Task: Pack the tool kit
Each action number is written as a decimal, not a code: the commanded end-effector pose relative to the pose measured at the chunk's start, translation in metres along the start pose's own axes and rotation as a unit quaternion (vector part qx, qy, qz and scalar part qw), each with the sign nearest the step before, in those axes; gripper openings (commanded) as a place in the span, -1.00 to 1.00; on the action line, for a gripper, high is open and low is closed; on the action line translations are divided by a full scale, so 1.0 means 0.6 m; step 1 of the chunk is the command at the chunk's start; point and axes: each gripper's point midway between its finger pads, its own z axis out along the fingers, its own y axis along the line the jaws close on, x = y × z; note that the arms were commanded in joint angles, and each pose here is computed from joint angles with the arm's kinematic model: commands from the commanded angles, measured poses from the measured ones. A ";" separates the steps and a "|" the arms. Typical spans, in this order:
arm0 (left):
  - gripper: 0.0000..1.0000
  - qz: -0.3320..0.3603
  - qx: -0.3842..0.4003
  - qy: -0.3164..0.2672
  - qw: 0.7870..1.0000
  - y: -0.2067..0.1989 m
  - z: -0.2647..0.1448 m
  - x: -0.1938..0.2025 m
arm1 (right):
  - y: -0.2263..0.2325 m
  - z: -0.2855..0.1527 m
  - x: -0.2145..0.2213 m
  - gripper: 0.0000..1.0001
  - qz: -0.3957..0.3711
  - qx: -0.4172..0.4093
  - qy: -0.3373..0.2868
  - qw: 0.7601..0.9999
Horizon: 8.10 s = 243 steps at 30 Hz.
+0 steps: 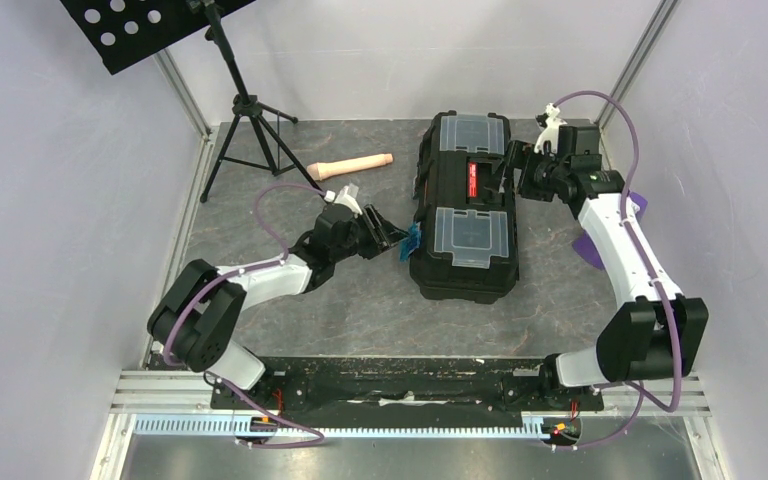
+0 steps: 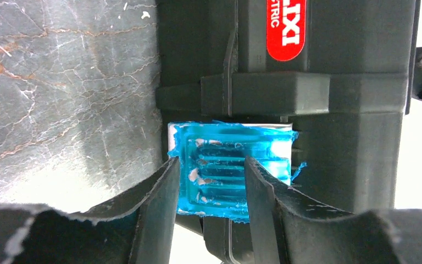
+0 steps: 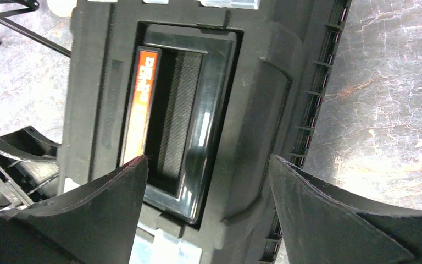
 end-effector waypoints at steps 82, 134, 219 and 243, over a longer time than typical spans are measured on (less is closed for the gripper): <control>-0.65 -0.138 0.098 0.046 0.985 0.058 0.038 0.092 | -0.056 0.059 0.404 -1.00 0.037 0.004 0.254 0.966; -0.56 0.075 0.010 0.067 0.995 0.011 -0.081 0.060 | -0.031 0.089 0.428 -1.00 -0.008 0.009 0.267 0.964; 0.33 0.127 0.253 0.059 0.957 -0.247 -0.059 0.114 | 0.041 -0.013 0.082 0.89 -0.196 0.038 -0.026 0.980; 0.97 0.131 0.048 -0.198 0.970 0.019 -0.098 -0.112 | 0.139 -0.013 0.076 0.96 -0.290 -0.100 -0.047 0.951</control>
